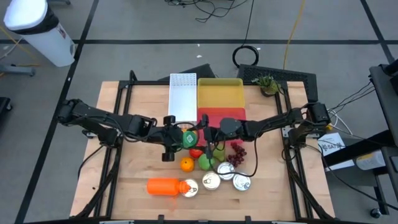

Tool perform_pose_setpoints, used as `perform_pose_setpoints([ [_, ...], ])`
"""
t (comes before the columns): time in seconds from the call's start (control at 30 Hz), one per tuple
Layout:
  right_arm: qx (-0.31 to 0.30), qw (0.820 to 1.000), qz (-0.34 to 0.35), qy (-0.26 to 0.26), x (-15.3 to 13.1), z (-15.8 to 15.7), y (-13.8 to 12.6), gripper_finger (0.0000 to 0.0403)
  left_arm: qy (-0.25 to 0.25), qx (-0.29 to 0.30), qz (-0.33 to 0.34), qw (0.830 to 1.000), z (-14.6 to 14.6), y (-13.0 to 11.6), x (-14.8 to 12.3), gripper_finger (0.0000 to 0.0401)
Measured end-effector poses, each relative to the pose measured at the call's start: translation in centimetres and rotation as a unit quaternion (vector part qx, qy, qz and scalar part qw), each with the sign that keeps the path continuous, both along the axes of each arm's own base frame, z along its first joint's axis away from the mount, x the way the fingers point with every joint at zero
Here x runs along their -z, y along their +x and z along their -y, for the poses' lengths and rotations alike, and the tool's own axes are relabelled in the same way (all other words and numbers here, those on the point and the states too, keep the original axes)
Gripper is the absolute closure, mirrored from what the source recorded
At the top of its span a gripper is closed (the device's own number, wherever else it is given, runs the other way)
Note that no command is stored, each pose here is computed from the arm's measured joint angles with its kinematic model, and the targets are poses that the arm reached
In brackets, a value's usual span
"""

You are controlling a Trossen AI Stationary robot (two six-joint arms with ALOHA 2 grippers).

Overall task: Pick & Place Food Item
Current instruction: Put the green water bottle into the white bin

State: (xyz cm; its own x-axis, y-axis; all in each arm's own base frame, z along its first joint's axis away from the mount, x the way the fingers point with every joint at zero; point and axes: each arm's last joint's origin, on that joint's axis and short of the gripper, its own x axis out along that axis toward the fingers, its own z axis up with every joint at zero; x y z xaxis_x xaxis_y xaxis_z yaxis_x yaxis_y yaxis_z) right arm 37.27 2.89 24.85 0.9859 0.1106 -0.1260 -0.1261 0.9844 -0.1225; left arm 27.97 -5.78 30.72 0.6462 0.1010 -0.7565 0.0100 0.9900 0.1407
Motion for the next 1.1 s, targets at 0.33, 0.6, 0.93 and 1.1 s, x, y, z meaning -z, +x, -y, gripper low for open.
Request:
perform_pose_setpoints([
  [0.33,-0.029,0.998,-0.038,0.029,0.9,0.0,-0.1,0.0095,-0.002,-0.004,0.046,0.999,-0.2,-1.3,-5.6,0.0129],
  [0.6,-0.027,0.999,-0.016,0.029,-0.8,0.0,-0.9,0.0095,0.004,-0.003,0.127,0.992,-0.2,-3.2,-8.7,0.0121],
  [0.93,0.063,0.989,0.136,0.018,-4.3,1.3,-9.0,0.0095,0.019,-0.021,0.285,0.958,-0.3,-8.1,-7.8,0.0121],
  [1.1,0.075,0.947,0.307,0.053,-3.3,1.8,-13.2,0.0095,0.015,-0.011,0.407,0.913,-0.4,-8.2,-5.5,0.0121],
])
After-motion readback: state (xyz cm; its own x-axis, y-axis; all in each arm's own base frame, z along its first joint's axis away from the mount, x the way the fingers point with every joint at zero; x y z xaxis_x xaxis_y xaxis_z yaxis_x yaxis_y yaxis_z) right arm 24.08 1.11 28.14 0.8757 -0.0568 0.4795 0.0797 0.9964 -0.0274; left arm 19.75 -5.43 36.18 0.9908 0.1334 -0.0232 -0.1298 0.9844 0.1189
